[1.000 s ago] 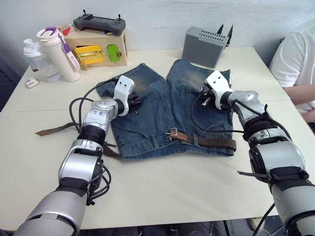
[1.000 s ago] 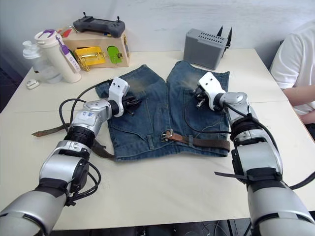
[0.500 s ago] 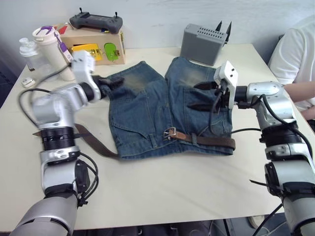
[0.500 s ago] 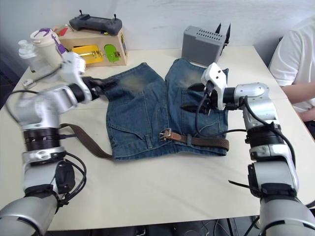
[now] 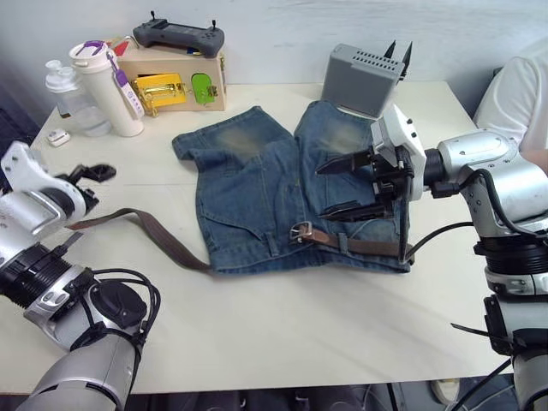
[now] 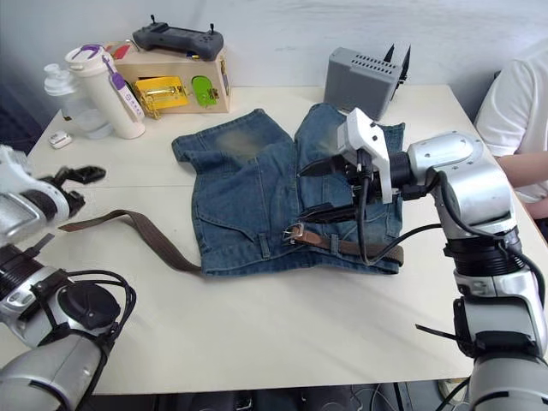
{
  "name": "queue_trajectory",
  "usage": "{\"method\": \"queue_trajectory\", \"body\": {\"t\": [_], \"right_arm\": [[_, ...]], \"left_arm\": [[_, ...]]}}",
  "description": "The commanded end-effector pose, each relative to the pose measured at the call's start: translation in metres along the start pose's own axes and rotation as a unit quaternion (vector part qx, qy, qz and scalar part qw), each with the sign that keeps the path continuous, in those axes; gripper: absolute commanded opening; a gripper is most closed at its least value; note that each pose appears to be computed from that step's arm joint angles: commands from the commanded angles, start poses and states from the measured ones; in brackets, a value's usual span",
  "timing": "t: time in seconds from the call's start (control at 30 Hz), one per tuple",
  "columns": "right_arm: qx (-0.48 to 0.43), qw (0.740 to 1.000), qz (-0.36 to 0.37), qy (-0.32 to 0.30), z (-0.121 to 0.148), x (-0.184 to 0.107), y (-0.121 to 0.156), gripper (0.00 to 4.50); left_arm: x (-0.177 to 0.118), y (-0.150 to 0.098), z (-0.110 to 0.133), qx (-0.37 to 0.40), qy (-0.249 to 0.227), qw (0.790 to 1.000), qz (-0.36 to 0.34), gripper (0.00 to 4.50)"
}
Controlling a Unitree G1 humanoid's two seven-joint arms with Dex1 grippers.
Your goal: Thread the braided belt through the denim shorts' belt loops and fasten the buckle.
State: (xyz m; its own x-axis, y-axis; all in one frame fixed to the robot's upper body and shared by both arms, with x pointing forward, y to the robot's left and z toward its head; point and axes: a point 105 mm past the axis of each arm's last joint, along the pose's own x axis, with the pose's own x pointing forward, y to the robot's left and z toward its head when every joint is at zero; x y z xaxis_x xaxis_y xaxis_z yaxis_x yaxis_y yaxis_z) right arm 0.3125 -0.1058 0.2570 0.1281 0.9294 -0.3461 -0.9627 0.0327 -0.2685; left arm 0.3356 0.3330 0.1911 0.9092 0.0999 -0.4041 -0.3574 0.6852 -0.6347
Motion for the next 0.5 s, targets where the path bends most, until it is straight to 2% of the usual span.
{"method": "queue_trajectory", "body": {"t": [0.03,0.17,0.4,0.5], "right_arm": [[-0.020,1.000,0.001,0.000,0.008,-0.005,0.002,4.46],[-0.017,1.000,-0.016,0.007,0.005,-0.007,-0.003,4.46],[-0.016,0.999,-0.028,0.006,0.006,-0.008,-0.006,4.46],[-0.019,0.999,-0.039,0.005,0.006,-0.009,-0.009,4.46]], "left_arm": [[-0.009,0.005,0.013,-0.040,-0.035,0.998,0.015,4.50],[-0.009,0.011,0.010,-0.082,-0.044,0.995,0.041,4.50],[-0.007,0.013,-0.004,-0.095,-0.039,0.991,0.085,4.50],[-0.009,0.015,-0.006,-0.111,-0.052,0.987,0.107,4.50]]}}
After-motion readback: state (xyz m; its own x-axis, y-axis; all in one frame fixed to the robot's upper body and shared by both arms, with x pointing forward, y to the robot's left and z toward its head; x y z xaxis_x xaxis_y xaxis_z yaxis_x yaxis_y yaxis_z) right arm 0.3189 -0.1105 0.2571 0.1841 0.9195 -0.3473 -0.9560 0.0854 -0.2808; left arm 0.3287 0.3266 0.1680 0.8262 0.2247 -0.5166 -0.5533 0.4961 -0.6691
